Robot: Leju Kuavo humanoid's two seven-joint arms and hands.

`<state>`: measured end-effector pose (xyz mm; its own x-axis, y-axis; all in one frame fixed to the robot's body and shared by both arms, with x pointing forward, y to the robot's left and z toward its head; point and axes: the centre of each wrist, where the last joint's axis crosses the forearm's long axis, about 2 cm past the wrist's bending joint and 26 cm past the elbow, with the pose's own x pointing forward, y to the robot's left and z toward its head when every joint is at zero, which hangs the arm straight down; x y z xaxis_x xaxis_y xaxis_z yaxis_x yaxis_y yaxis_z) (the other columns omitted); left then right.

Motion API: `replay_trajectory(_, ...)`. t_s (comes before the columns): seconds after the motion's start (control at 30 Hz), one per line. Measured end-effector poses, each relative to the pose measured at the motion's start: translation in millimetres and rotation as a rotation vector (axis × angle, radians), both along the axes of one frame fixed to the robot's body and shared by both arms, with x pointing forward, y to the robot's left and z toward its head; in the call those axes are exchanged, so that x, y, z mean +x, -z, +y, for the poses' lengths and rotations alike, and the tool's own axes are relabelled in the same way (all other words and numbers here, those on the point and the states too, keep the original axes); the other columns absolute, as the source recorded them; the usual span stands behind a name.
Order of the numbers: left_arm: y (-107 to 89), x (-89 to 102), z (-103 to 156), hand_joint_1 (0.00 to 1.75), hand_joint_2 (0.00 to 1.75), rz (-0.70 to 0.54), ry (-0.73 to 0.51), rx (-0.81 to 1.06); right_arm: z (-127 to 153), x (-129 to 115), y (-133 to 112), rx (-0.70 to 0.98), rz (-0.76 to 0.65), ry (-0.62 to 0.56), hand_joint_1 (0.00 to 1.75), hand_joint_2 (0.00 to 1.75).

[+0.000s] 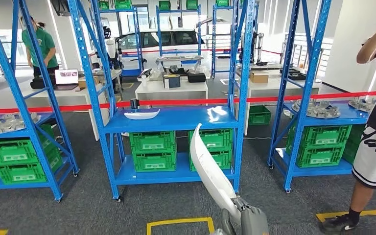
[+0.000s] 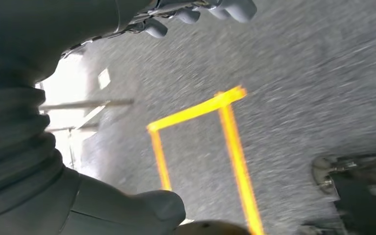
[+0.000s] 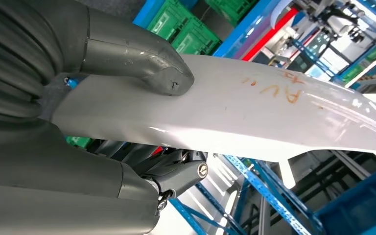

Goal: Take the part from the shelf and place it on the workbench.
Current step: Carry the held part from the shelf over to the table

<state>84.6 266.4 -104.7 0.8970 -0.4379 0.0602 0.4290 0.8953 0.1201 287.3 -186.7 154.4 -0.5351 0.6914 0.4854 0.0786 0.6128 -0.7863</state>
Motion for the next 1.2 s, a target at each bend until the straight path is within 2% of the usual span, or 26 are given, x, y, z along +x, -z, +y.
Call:
replay_trajectory(0.17, 0.9, -5.4, -2.1, 0.0, 1.75, 0.02, -0.006, -0.002, -0.7, -4.1, 1.9, -0.014, 0.012, 0.001, 1.75, 1.75)
replay_trajectory(0.6, -0.9, 2.0, -9.6, 0.0, 1.75, -0.005, -0.012, -0.024, 0.9, -6.7, 1.1, -0.044, 0.02, 0.007, 1.75, 1.75)
replay_trajectory(1.2, 2.4, -19.2, -15.1, 0.0, 1.75, 0.035, -0.022, -0.033, -1.6, -14.8, 17.1, -0.059, 0.038, -0.018, 1.75, 1.75)
